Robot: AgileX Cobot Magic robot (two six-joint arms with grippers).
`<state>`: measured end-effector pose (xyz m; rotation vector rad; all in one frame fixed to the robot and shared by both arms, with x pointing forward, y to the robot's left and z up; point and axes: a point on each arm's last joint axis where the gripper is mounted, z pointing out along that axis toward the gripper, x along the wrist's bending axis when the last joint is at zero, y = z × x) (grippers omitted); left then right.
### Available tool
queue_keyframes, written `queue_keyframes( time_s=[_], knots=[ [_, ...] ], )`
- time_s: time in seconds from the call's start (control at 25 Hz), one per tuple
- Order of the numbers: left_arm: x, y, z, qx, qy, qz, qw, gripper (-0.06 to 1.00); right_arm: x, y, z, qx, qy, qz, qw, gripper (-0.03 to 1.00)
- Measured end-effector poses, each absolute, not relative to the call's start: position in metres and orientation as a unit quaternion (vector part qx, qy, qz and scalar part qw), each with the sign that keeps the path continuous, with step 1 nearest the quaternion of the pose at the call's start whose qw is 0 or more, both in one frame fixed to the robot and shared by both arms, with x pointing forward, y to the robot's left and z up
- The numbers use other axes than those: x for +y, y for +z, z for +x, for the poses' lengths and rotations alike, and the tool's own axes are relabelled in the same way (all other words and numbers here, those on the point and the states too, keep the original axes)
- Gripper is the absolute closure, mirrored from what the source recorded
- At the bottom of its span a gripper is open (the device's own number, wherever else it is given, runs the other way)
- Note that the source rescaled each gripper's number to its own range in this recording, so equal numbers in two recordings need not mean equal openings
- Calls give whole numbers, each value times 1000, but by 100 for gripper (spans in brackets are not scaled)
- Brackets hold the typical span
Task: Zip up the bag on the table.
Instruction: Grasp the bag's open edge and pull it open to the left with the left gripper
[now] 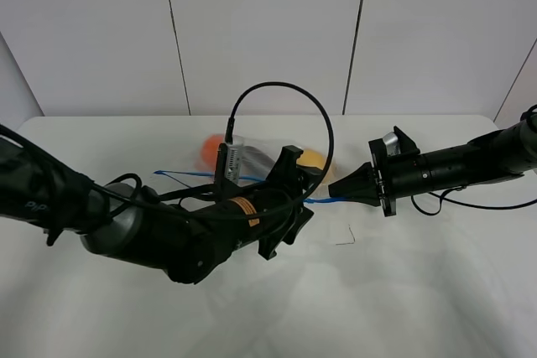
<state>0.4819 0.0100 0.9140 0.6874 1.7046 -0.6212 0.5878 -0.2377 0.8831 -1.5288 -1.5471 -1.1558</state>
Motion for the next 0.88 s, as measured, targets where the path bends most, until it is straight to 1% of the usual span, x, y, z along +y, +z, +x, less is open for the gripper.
queue_keyframes(
  time_s=[0.16,0.32,0.4,0.6,0.72,0.88],
  knots=[
    [9,902,482,735,-264,291,553,-5,-238,883,588,-592,-442,-586,333,97],
    [9,900,483,738,-265,288,549,-4,-238,883,588,-592,-442,-586,333,97],
    [9,900,483,738,-265,288,549,2,-238,883,588,-592,-442,-586,333,97],
    [9,900,483,739,-267,285,548,31,-238,883,588,-592,-442,-586,333,97],
    [9,900,483,741,-269,282,547,38,-238,883,588,-592,-442,-586,333,97],
    [9,900,483,742,-271,279,546,40,-238,883,588,-592,-442,-586,333,97]
  ],
)
